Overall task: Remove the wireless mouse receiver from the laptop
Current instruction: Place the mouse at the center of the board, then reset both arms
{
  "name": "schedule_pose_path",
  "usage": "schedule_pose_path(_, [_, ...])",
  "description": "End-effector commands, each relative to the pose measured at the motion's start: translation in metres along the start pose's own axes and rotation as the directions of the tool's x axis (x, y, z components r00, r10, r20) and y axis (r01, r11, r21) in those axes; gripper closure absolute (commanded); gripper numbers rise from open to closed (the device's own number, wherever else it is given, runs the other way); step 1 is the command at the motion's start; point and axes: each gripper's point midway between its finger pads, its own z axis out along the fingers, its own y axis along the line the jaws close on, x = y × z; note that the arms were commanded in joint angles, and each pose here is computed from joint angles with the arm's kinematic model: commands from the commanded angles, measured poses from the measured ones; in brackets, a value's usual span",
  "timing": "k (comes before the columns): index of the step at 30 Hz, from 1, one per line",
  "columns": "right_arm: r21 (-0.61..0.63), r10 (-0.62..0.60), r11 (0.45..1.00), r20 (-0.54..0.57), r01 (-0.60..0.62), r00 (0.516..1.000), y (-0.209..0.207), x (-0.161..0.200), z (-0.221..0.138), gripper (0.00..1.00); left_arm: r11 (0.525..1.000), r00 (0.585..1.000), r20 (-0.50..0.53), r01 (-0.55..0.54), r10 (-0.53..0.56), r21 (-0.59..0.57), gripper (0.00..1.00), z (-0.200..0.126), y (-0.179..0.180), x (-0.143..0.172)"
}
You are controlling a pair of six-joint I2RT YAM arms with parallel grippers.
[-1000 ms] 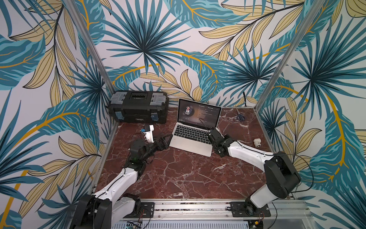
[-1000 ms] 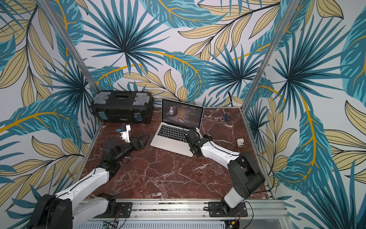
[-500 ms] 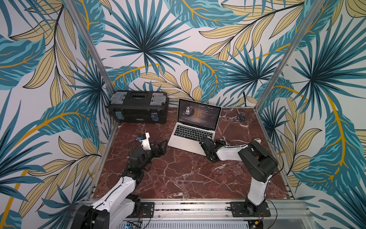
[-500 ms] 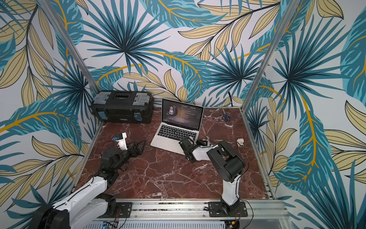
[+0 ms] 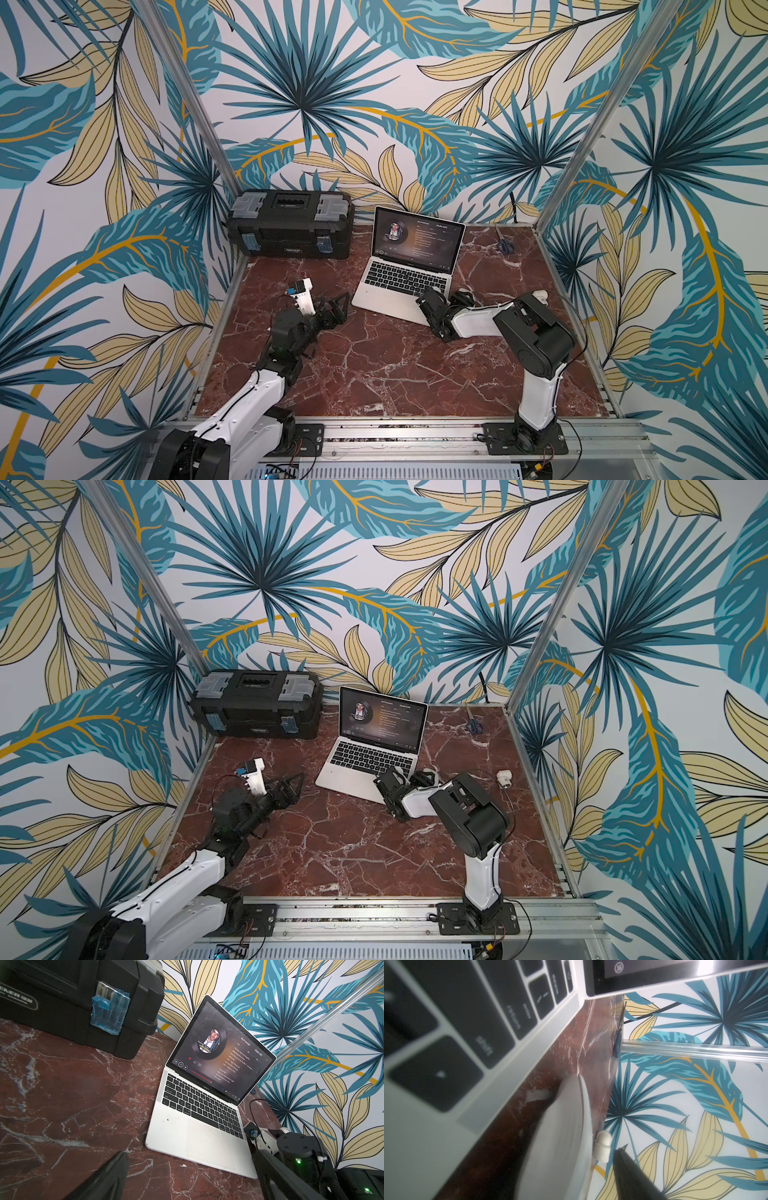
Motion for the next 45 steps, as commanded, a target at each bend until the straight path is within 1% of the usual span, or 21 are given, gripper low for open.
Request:
schedule_pose_path(1, [-0.095, -0.032, 0.995, 0.022, 0.034, 0.999, 0.019, 0.003, -0.01, 0.32, 0.999, 1.0, 0.002, -0.014, 0.014, -0.031, 0.0, -0.001, 0.008, 0.001])
schedule_pose_path(6, [-0.204, -0.08, 0.975, 0.026, 0.084, 0.996, 0.029, 0.011, -0.034, 0.2, 0.999, 0.999, -0.009, -0.036, 0.036, -0.041, 0.0, 0.0, 0.008, 0.0])
schedule_pose_path(9, [-0.3, -0.048, 0.952, 0.044, 0.059, 0.998, 0.031, 0.014, -0.055, 0.14, 0.993, 0.997, -0.018, -0.072, 0.071, -0.092, 0.0, 0.0, 0.018, -0.004])
schedule_pose_path(12, [-0.369, 0.081, 0.928, 0.061, -0.053, 0.995, 0.015, 0.013, -0.071, 0.06, 0.973, 0.988, -0.01, -0.152, 0.153, -0.172, 0.0, -0.002, 0.029, -0.02])
schedule_pose_path(14, [-0.392, 0.258, 0.895, 0.067, -0.213, 0.964, -0.013, 0.01, -0.073, 0.06, 0.922, 0.965, -0.008, -0.252, 0.261, -0.294, 0.0, -0.007, 0.043, -0.037])
schedule_pose_path(15, [-0.402, 0.361, 0.863, 0.069, -0.306, 0.93, -0.026, 0.009, -0.07, 0.06, 0.884, 0.95, -0.005, -0.294, 0.313, -0.364, 0.0, -0.01, 0.054, -0.045])
schedule_pose_path(17, [-0.415, 0.6, 0.744, 0.069, -0.524, 0.797, -0.059, 0.015, -0.058, 0.06, 0.764, 0.914, 0.01, -0.333, 0.405, -0.552, 0.0, -0.023, 0.084, -0.064])
schedule_pose_path(19, [-0.454, 0.755, 0.622, 0.131, -0.638, 0.642, -0.079, 0.021, -0.05, 0.06, 0.672, 0.847, -0.024, -0.439, 0.532, -0.597, 0.0, -0.022, 0.092, -0.071])
schedule_pose_path(20, [-0.449, 0.805, 0.578, 0.174, -0.681, 0.568, -0.085, 0.03, -0.044, 0.04, 0.644, 0.816, -0.022, -0.471, 0.577, -0.603, 0.0, -0.02, 0.095, -0.07])
schedule_pose_path(22, [-0.427, 0.877, 0.48, 0.245, -0.766, 0.413, -0.1, 0.048, -0.032, 0.02, 0.616, 0.769, -0.006, -0.517, 0.64, -0.594, 0.0, -0.017, 0.097, -0.067])
schedule_pose_path(23, [-0.445, 0.894, 0.446, 0.264, -0.777, 0.362, -0.104, 0.052, -0.028, 0.01, 0.612, 0.759, -0.001, -0.526, 0.651, -0.59, 0.0, -0.016, 0.103, -0.064])
schedule_pose_path(25, [-0.444, 0.917, 0.392, 0.263, -0.806, 0.301, -0.103, 0.061, -0.014, 0.01, 0.659, 0.788, 0.004, -0.513, 0.616, -0.549, 0.0, -0.006, 0.116, -0.059])
schedule_pose_path(27, [-0.431, 0.92, 0.382, 0.259, -0.818, 0.293, -0.105, 0.06, -0.001, 0.01, 0.721, 0.813, 0.014, -0.508, 0.582, -0.471, 0.0, 0.005, 0.112, -0.057])
schedule_pose_path(28, [-0.444, 0.926, 0.367, 0.263, -0.818, 0.273, -0.109, 0.057, 0.001, 0.01, 0.739, 0.804, 0.038, -0.527, 0.594, -0.419, 0.0, 0.012, 0.105, -0.055])
schedule_pose_path(29, [-0.451, 0.922, 0.371, 0.287, -0.812, 0.262, -0.112, 0.054, 0.003, 0.02, 0.743, 0.807, 0.018, -0.534, 0.59, -0.404, 0.0, 0.017, 0.109, -0.048])
schedule_pose_path(31, [-0.44, 0.938, 0.336, 0.237, -0.833, 0.253, -0.105, 0.056, 0.02, 0.03, 0.742, 0.801, 0.031, -0.539, 0.598, -0.399, 0.0, 0.022, 0.117, -0.038])
schedule_pose_path(33, [-0.457, 0.945, 0.31, 0.242, -0.833, 0.219, -0.094, 0.06, 0.029, 0.03, 0.743, 0.78, 0.094, -0.542, 0.619, -0.392, 0.0, 0.021, 0.116, -0.035])
schedule_pose_path(35, [-0.469, 0.946, 0.297, 0.264, -0.832, 0.189, -0.096, 0.063, 0.029, 0.03, 0.744, 0.776, 0.084, -0.56, 0.625, -0.364, 0.0, 0.022, 0.113, -0.03])
schedule_pose_path(38, [-0.454, 0.954, 0.297, 0.18, -0.84, 0.24, -0.092, 0.057, 0.042, 0.01, 0.75, 0.796, -0.043, -0.586, 0.604, -0.306, 0.0, 0.038, 0.114, -0.024])
schedule_pose_path(41, [-0.473, 0.964, 0.266, 0.15, -0.84, 0.221, -0.093, 0.061, 0.047, 0.0, 0.747, 0.833, -0.092, -0.533, 0.545, -0.397, 0.0, 0.046, 0.133, -0.035])
schedule_pose_path(45, [-0.472, 0.963, 0.268, 0.154, -0.84, 0.221, -0.094, 0.061, 0.047, 0.0, 0.741, 0.825, -0.104, -0.548, 0.556, -0.388, 0.0, 0.049, 0.131, -0.033])
